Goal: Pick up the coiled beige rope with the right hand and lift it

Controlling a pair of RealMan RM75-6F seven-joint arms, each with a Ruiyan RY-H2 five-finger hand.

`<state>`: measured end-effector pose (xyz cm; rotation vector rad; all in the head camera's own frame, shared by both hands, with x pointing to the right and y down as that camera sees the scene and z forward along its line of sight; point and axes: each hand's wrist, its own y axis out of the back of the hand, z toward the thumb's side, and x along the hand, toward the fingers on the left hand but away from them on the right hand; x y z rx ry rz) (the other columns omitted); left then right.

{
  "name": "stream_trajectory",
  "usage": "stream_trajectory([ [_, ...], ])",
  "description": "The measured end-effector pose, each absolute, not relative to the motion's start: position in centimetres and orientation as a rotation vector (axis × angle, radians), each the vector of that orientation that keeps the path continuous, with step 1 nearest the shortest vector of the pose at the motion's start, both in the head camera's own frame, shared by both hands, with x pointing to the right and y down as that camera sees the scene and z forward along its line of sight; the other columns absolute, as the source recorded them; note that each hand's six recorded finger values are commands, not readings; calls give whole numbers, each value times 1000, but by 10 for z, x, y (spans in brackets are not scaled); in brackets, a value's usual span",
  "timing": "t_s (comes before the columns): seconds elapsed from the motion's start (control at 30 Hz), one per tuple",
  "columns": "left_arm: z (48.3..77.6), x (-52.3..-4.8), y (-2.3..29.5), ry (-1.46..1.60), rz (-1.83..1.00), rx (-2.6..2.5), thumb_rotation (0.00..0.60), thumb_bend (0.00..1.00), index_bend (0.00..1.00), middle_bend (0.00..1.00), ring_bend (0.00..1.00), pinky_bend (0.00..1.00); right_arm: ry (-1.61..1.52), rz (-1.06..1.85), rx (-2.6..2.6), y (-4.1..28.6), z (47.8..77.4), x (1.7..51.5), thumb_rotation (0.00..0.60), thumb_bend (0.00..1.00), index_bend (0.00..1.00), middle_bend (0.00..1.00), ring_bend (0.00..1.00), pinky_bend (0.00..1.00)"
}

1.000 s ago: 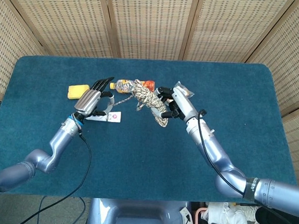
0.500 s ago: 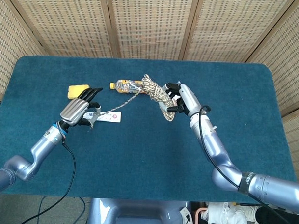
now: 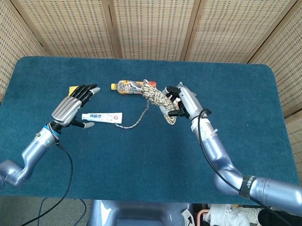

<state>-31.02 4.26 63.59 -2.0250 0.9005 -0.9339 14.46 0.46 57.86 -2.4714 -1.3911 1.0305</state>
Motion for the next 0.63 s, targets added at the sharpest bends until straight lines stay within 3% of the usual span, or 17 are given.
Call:
stream_trajectory([
  [0.27,580,-376,64,1037,-1099,-1776,600,0,0,0,0,0,-1250,1037,-2383,15,582,145,600,1000,617,730,627,940],
  [0.63,525,-476,150,1261,-1569,-1478,600,0,0,0,0,0,-924,955,-2167,45,584,133,600,1000,617,730,627,940],
])
